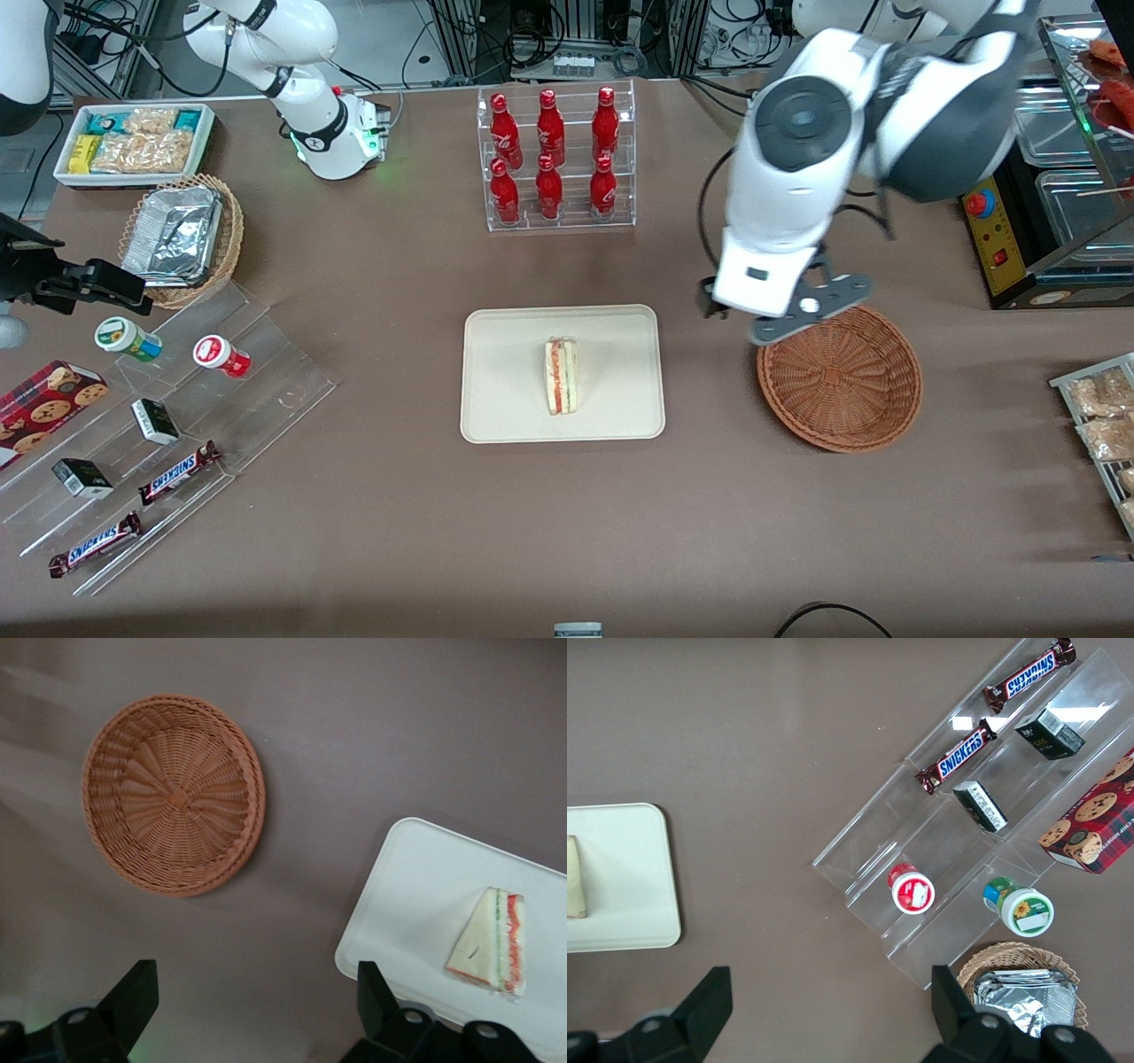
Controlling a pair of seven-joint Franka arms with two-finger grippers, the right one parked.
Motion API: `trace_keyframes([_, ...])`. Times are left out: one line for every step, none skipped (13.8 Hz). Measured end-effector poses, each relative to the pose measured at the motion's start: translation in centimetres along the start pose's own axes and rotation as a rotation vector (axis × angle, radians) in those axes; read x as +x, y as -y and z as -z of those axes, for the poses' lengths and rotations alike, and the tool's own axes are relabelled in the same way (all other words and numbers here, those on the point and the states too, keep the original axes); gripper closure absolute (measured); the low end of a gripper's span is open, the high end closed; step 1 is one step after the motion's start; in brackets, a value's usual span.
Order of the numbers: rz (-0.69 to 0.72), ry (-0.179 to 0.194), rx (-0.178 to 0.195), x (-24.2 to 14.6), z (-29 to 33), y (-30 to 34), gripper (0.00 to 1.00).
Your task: Place sandwich from basket to tray
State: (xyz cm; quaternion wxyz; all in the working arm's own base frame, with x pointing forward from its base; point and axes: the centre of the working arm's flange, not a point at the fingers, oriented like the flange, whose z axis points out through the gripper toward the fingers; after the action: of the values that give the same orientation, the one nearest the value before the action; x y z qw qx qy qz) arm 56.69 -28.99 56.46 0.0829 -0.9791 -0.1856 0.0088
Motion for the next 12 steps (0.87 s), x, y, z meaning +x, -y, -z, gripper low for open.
trace_keyframes([-0.009, 0.012, -0.003, 0.7, 0.6, 1.5, 0.01])
trace_keyframes([-0.024, 0.034, -0.005, 1.6, 1.1, 3.4, 0.01])
trace_keyframes([-0.044, 0.058, -0.011, 2.6, 1.6, 5.7, 0.01])
trace_keyframes([-0.075, 0.079, -0.019, 3.4, 2.3, 8.2, 0.01])
trace_keyframes([-0.105, 0.091, -0.020, 4.0, 3.0, 10.3, 0.01])
trace_keyframes([-0.124, 0.096, -0.015, 4.6, 3.5, 12.3, 0.01])
trace_keyframes([-0.144, 0.099, -0.015, 5.2, 3.9, 14.1, 0.01])
trace_keyframes([-0.166, 0.107, -0.028, 5.8, 4.2, 15.9, 0.01])
trace_keyframes([-0.189, 0.119, -0.043, 6.5, 4.3, 17.9, 0.01])
trace_keyframes([-0.215, 0.128, -0.057, 7.3, 4.3, 20.2, 0.01])
trace_keyframes([-0.243, 0.135, -0.072, 8.0, 4.2, 22.7, 0.01])
trace_keyframes([-0.276, 0.140, -0.087, 8.6, 4.1, 25.3, 0.01])
